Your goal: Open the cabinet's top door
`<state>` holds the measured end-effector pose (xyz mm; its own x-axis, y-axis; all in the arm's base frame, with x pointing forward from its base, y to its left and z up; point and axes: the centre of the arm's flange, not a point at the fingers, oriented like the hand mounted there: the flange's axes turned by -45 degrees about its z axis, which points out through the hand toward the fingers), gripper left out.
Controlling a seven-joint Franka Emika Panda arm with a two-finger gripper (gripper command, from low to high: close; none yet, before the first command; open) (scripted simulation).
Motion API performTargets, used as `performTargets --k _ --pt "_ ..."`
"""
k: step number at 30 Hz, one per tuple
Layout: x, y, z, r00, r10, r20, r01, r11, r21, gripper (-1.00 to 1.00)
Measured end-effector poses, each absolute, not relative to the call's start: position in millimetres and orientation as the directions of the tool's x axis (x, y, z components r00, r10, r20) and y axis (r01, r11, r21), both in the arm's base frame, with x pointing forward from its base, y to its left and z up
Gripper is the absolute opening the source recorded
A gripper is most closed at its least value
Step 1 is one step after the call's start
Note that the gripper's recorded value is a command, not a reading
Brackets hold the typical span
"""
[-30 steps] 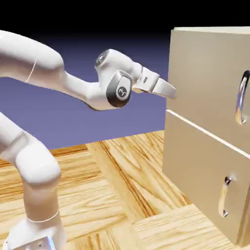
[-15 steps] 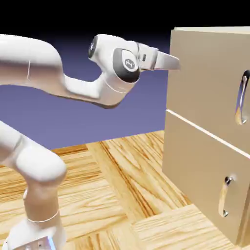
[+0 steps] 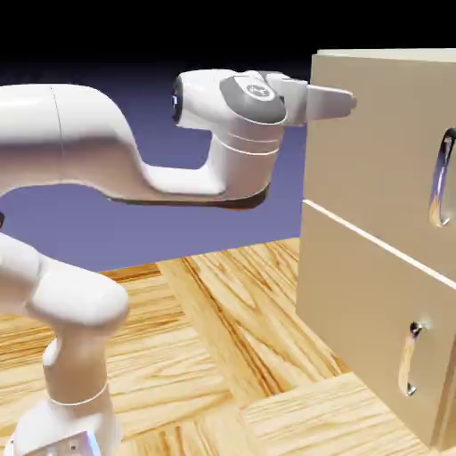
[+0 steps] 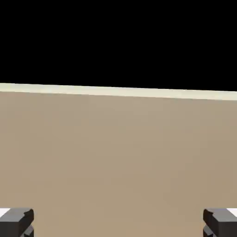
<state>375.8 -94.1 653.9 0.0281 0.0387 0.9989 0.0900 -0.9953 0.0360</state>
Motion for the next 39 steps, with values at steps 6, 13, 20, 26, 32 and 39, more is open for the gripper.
performTargets --k 6,13,20,26,32,39 --pt "386 -131 638 -0.007 0.023 1.000 0.079 -0.997 0.023 0.00" --pt "405 -178 605 -0.023 0.008 1.000 0.063 -0.998 0.010 0.00" --pt "429 -224 558 -0.009 0.001 1.000 0.045 -0.999 0.001 0.00" --pt "467 -236 543 0.000 -0.002 1.000 0.040 -0.999 -0.002 0.00" --pt "471 -230 543 0.000 0.000 1.000 0.009 -1.000 0.000 -1.00" --pt "424 -212 543 0.000 0.001 1.000 -0.098 -0.995 0.001 -1.00"
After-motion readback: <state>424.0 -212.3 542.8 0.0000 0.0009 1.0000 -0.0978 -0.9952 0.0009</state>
